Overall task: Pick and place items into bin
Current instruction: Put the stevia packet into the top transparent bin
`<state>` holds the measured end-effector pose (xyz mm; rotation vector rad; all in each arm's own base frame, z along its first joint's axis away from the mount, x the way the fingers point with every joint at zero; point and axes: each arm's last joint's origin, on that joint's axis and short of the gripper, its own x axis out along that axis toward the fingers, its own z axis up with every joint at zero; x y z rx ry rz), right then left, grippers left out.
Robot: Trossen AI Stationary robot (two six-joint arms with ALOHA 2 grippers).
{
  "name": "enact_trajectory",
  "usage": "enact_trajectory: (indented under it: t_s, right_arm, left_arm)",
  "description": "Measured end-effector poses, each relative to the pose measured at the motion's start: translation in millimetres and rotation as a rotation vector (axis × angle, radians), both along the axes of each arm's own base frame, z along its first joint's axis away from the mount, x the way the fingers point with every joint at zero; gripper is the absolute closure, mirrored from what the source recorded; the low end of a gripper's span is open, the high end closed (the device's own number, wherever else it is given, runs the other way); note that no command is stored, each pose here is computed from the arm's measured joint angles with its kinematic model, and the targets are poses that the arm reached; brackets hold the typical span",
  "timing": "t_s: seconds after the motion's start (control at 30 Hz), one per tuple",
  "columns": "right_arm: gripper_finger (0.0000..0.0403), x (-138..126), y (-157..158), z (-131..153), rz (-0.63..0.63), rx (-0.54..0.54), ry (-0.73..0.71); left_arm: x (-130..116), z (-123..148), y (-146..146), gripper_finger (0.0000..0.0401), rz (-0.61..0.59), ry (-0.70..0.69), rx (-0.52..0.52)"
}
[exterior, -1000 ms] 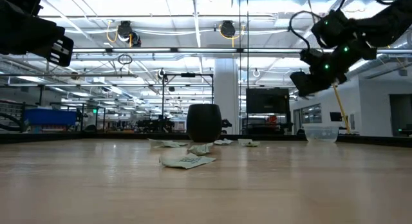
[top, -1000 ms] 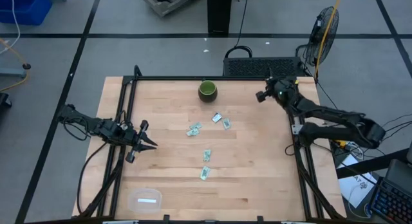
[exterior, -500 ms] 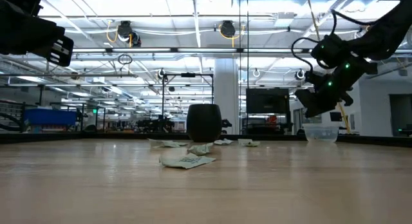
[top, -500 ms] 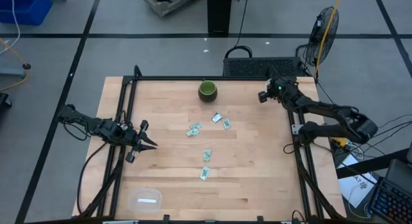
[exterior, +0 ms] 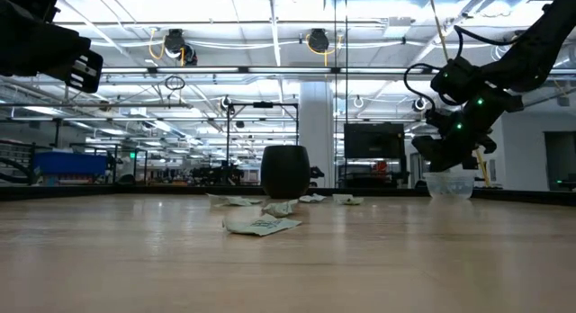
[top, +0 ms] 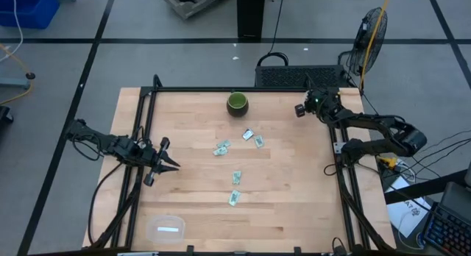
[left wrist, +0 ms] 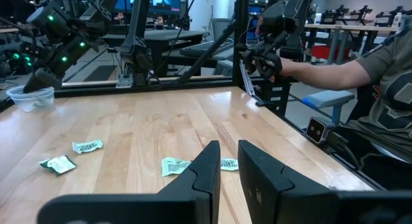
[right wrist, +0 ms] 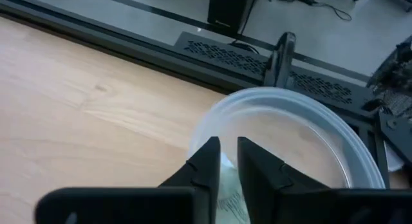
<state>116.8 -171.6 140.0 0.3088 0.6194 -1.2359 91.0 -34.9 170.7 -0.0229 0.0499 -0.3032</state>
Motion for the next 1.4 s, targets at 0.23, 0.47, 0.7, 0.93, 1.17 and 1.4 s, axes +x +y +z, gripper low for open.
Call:
enact_trajectory:
  t_s: [0.23, 0.47, 0.7, 0.93, 1.17, 1.4]
  right_arm:
    - [0.0306, 10, 2, 5, 0.074, -0.062, -0.01]
    - [0.0289, 35, 17, 16, 0.354, -0.115, -0.123]
    - [0.0296, 60, 42, 21, 0.698, -0.081, -0.247]
    - [0.0298, 82, 77, 22, 0.906, -0.065, -0.275]
    - [0.0305, 96, 123, 18, 1.18, -0.097, -0.165]
    - [0.0305, 99, 169, 12, 1.435, -0.236, 0.032]
  left_arm:
    - [0, 0, 0, 0.0339, 0.0, 0.0, 0.0]
    - [0, 0, 0, 0.0339, 0.0, 0.0, 0.0]
    - [0, 0, 0, 0.0339, 0.0, 0.0, 0.0]
    - [0, 0, 0, 0.0339, 0.0, 0.0, 0.0]
    - [0, 0, 0, 0.0339, 0.0, 0.001, 0.0]
    - [0, 0, 0, 0.0338, 0.0, 0.0, 0.0]
